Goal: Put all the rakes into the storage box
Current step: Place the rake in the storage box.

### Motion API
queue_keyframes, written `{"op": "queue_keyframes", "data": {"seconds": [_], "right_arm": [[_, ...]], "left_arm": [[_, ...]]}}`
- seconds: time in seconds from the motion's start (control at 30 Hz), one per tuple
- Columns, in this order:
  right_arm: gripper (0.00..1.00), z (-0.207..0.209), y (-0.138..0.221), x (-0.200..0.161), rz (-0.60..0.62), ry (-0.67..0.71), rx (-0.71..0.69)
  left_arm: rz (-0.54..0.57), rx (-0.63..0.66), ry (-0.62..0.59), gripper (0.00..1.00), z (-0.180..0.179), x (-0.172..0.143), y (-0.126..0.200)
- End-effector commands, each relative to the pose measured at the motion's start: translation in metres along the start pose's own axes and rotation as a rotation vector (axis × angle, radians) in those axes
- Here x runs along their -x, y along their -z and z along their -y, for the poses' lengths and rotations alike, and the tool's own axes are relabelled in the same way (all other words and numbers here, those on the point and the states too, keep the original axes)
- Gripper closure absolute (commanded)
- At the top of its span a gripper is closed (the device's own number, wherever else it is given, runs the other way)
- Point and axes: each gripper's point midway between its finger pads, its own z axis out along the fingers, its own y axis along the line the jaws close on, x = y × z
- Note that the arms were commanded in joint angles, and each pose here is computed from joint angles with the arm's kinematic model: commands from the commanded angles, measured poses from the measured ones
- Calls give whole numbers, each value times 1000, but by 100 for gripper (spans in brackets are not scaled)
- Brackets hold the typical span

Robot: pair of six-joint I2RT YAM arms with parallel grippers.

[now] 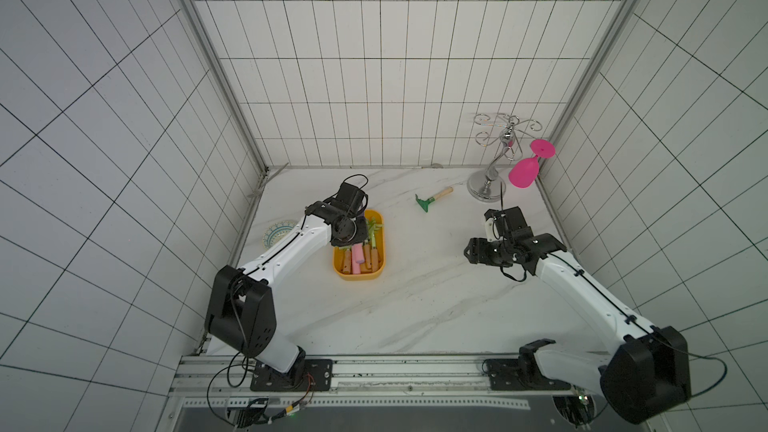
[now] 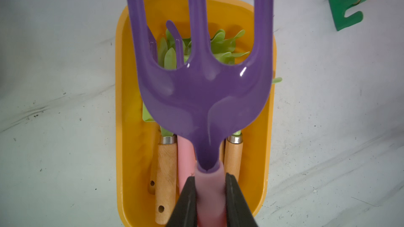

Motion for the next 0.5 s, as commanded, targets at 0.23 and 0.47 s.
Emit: {"op": "queue_keyframes", "data": {"seconds": [0.23, 0.47], "right_arm": [[30, 12, -11, -12, -37, 7, -39], [30, 15, -18, -14, -57, 6, -49]], "left_arm": [[-64, 40, 65, 89, -11, -9, -49], [-39, 51, 115, 87, -17, -9, -55]]}}
